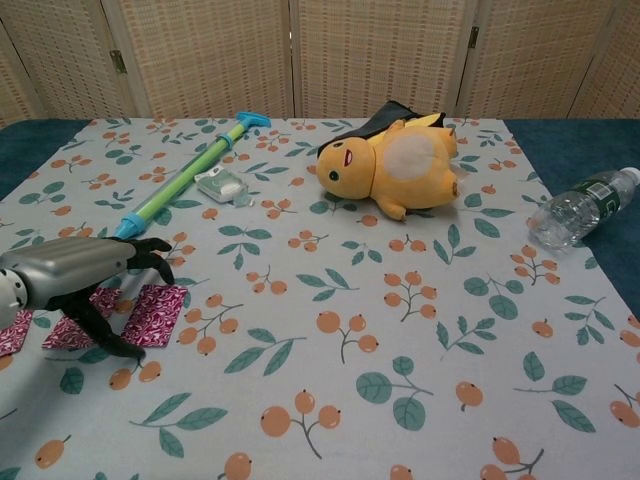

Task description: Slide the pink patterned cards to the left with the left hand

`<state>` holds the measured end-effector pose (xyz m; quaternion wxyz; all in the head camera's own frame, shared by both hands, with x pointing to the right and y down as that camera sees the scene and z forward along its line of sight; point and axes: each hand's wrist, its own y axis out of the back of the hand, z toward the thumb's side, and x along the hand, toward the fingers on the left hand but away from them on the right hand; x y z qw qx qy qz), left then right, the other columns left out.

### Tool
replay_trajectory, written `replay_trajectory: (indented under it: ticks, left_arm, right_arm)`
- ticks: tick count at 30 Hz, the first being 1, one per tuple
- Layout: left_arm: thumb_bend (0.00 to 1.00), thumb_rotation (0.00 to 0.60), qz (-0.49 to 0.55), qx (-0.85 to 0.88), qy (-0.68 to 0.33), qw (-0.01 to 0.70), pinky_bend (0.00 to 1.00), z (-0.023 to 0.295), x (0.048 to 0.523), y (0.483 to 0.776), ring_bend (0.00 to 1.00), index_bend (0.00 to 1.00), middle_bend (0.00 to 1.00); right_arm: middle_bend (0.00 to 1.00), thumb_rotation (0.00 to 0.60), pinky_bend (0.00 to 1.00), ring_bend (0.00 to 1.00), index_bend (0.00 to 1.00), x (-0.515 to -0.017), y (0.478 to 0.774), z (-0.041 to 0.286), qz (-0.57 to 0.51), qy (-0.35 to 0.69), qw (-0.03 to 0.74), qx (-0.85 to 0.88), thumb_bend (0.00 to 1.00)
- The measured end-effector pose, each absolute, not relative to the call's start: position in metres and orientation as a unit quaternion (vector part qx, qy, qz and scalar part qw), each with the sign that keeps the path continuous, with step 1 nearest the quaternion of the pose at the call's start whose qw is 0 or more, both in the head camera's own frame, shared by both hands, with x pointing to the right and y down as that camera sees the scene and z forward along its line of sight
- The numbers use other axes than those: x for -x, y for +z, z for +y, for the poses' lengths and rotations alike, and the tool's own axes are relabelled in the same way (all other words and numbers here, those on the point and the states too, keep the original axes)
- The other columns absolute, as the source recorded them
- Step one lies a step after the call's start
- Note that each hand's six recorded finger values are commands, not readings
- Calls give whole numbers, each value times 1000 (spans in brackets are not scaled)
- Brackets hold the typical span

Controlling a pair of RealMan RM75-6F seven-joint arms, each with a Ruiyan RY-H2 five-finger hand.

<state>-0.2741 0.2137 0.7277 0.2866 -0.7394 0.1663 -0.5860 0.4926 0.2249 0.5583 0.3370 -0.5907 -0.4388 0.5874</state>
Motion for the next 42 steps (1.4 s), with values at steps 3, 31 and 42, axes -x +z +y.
replay_trajectory:
  ticks: [3,31,42]
  left_arm:
    - [172,516,168,739,-586,287,0,213,273,729,0,259,0]
    - [173,522,246,684,-619,298,0,203,355,679,0,326,0]
    - [173,520,273,646,-671,242,0,222,417,687,0,324,0]
  right_arm:
    - [0,600,0,0,0,-493,559,225,-439,588,336,590,477]
    - [0,600,0,0,0,-489,554,218,-439,582,347,590,477]
    - [0,600,0,0,0,-483,549,207,-433,580,358,589,477]
